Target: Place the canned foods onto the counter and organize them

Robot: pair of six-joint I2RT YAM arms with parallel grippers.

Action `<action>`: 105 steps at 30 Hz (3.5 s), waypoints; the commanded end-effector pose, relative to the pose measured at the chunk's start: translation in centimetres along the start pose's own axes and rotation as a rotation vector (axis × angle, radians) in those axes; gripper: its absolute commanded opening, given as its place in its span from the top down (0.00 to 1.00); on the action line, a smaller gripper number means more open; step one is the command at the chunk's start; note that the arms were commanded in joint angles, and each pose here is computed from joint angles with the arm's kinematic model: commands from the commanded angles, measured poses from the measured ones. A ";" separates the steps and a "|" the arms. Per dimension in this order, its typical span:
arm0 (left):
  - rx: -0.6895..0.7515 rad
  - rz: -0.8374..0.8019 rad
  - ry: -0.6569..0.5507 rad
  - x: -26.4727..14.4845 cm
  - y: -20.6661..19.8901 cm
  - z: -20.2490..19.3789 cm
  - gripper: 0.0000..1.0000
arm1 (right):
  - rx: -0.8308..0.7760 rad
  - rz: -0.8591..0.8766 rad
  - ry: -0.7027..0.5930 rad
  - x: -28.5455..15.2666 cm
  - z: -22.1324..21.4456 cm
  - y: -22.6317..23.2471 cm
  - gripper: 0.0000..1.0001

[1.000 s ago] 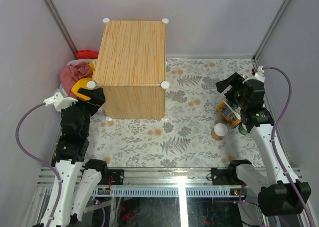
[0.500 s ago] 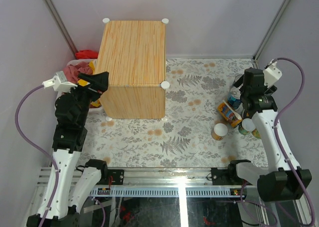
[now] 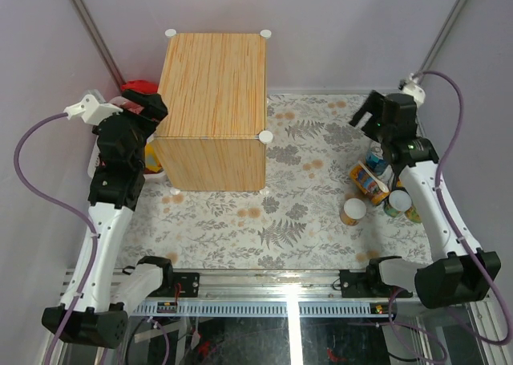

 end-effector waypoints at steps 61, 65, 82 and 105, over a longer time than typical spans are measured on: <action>-0.064 -0.494 0.523 0.7 -1.1 -8.6 0.25 | -0.114 0.855 0.198 -7.7 -4.9 22.3 0.32; -0.048 -0.508 0.552 -1.4 -1.6 -8.7 0.25 | -0.115 0.861 0.201 -9.3 -5.1 21.3 0.32; -0.074 -0.519 0.633 -11.2 1.4 -8.0 0.30 | -0.177 0.865 0.266 -16.1 -9.6 17.9 0.33; -0.090 -0.559 0.767 -13.7 3.5 -9.2 0.37 | -0.211 0.762 0.274 -18.7 -11.6 15.5 0.27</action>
Point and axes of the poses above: each gripper's point midway between its finger pads, its own x axis out along the fingers, its own y axis along the line the jaws close on, z = x × y, the point moved 10 cm from there along -x, back along the fingers, and after that the axes turned 5 degrees about -x, right-handed, at the moved point
